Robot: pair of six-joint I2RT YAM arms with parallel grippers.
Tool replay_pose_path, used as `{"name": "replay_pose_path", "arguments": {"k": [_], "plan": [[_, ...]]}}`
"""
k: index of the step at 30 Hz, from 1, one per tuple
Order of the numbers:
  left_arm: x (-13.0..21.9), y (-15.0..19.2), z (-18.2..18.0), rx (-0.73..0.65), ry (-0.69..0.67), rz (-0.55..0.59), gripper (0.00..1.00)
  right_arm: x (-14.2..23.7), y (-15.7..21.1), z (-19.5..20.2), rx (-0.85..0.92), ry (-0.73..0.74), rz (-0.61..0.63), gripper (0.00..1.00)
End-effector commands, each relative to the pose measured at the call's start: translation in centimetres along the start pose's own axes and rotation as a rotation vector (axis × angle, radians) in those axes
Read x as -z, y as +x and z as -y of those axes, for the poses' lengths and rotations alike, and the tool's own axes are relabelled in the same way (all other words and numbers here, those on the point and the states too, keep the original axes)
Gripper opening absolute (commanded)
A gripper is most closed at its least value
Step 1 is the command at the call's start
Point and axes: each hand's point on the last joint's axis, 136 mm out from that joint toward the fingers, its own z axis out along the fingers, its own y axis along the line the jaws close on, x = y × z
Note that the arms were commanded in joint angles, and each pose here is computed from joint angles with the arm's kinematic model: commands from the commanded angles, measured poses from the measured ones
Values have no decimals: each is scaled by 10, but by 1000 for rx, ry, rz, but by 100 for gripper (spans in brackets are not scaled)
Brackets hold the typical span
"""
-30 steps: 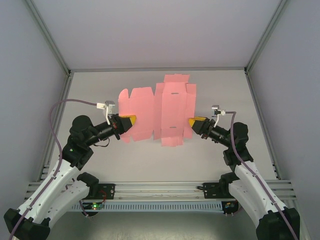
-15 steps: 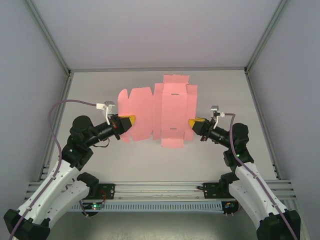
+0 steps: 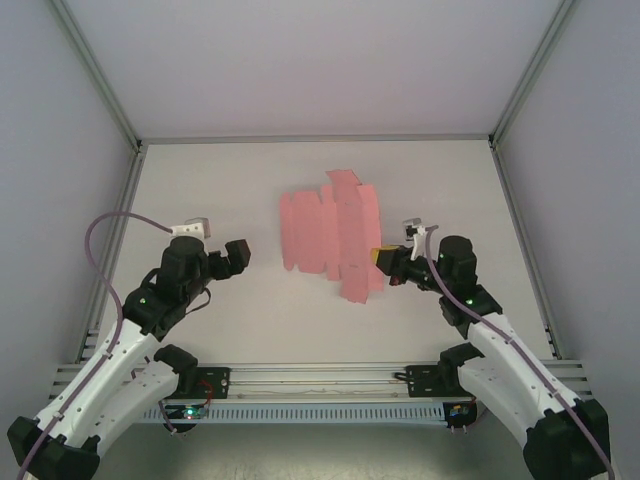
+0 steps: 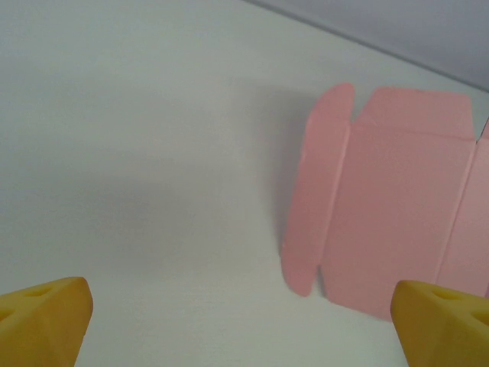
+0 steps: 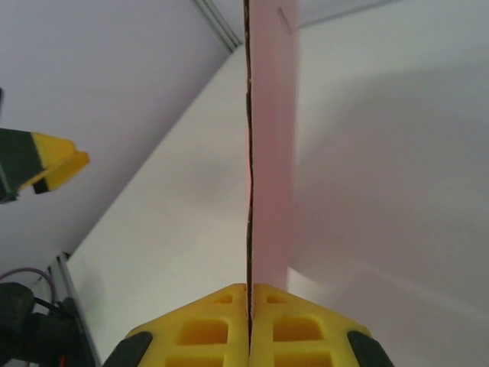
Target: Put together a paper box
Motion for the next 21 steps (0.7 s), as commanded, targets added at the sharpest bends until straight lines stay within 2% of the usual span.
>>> {"name": "replay_pose_path", "arguments": {"k": [1, 5, 10, 12, 16, 21], "plan": [[-2, 11, 1, -18, 17, -28, 100, -4, 1, 1, 54, 17, -18, 0], [-5, 9, 25, -46, 143, -29, 100, -9, 2, -3, 125, 20, -69, 0], [-8, 7, 27, -61, 134, -46, 100, -22, 4, -8, 314, 35, -171, 0], [-8, 6, 29, -67, 141, -53, 100, -29, 0, -2, 411, 87, -201, 0], [-8, 2, 33, -82, 145, -53, 100, -37, -12, 12, 691, 221, -278, 0], [-8, 5, 39, -96, 176, -77, 100, -46, -5, 20, 1061, 221, -495, 0]]}}
